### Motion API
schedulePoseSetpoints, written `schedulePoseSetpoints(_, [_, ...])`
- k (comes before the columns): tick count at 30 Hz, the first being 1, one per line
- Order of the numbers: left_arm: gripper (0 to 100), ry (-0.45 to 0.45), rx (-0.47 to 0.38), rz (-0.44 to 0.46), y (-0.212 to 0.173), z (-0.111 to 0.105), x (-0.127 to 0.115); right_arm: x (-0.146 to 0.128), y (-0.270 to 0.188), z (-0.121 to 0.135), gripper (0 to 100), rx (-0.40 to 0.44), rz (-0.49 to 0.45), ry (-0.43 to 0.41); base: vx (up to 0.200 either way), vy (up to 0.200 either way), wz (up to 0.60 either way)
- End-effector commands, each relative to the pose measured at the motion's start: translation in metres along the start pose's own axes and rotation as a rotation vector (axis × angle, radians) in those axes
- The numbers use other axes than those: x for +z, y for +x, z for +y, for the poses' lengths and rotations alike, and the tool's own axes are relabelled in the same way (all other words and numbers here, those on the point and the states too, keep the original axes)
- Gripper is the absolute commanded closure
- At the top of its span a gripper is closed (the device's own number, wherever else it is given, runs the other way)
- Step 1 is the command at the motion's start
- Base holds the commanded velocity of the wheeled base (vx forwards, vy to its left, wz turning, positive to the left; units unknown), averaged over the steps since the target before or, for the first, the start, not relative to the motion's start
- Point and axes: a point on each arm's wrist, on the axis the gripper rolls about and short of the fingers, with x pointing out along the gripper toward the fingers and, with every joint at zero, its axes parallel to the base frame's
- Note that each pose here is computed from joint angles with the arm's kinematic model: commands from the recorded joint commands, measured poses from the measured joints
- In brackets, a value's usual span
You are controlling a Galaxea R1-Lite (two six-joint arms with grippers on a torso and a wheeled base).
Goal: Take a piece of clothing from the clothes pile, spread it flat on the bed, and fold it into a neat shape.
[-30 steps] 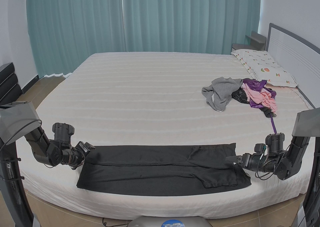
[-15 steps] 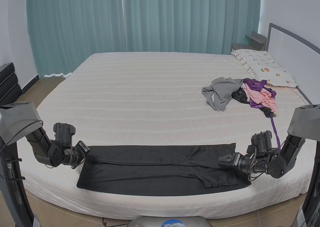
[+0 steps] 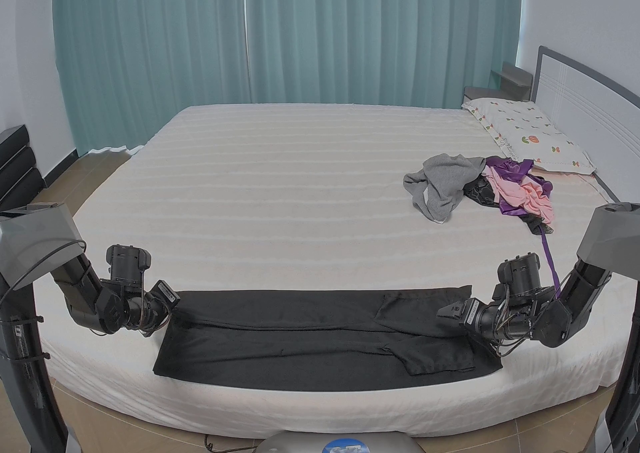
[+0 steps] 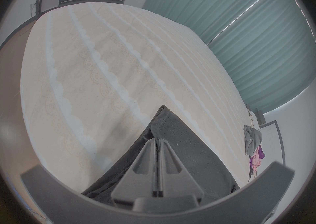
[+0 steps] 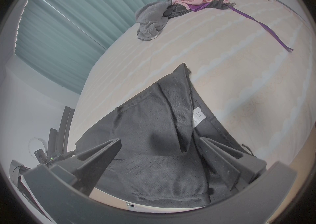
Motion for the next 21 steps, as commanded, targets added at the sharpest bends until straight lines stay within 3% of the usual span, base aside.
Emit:
schedulePoseSetpoints(1, [100, -0.001, -0.001, -0.001, 0.0, 0.0, 0.0, 0.0, -0.004, 0.006, 0, 0.016, -0.005, -0.011, 0.0, 0.0, 0.0])
schedulePoseSetpoints(12, [100, -0.002, -0.002, -0.002, -0.001, 0.0, 0.0, -0.009, 0.008, 0.004, 0, -0.005, 0.033, -0.02, 0.0, 0.0, 0.0])
schedulePoseSetpoints(13, [100, -0.002, -0.002, -0.002, -0.001, 0.0, 0.0, -0.009, 0.008, 0.004, 100, -0.005, 0.033, -0.02, 0.0, 0.0, 0.0])
schedulePoseSetpoints(21, [100, -0.002, -0.004, -0.004, -0.001, -0.001, 0.001, -0.001, 0.008, 0.006, 100, -0.008, 0.023, -0.006, 0.0, 0.0, 0.0])
